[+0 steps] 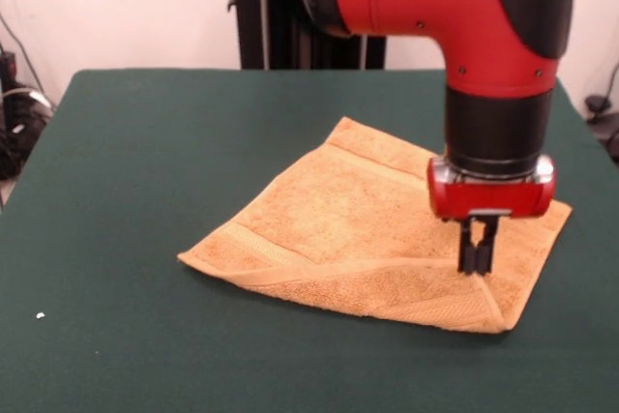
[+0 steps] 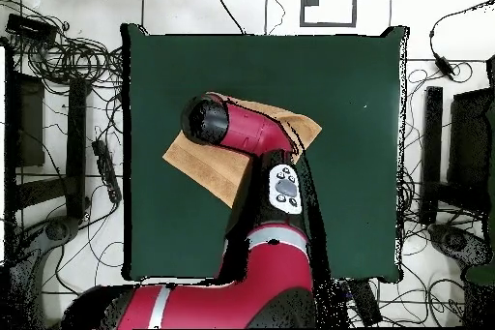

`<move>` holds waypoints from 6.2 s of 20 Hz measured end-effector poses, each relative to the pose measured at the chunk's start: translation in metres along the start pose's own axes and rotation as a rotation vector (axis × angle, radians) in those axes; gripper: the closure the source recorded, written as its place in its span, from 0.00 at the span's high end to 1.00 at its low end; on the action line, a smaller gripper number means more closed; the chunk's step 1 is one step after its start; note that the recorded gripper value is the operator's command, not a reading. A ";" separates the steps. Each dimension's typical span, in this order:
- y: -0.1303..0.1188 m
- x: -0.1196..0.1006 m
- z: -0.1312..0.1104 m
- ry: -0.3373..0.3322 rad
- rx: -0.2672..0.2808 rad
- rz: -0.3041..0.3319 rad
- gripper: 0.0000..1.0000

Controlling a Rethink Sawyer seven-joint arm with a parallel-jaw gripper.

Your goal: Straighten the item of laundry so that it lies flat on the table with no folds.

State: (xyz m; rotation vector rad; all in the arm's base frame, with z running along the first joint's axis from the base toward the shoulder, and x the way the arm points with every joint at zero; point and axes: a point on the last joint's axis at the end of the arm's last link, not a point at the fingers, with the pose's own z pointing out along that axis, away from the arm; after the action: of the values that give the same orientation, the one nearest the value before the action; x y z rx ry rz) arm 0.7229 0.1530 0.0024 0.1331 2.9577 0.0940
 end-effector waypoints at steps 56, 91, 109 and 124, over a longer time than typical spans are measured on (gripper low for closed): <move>-0.048 0.057 0.009 0.064 0.032 0.113 1.00; -0.047 0.057 0.036 0.001 0.029 0.144 1.00; -0.006 0.042 0.028 -0.031 0.023 0.114 1.00; 0.005 -0.004 0.026 -0.039 -0.013 0.095 1.00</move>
State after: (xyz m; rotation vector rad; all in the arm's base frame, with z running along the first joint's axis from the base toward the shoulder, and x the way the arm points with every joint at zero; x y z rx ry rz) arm 0.7323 0.1587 -0.0220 0.2700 2.9107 0.1221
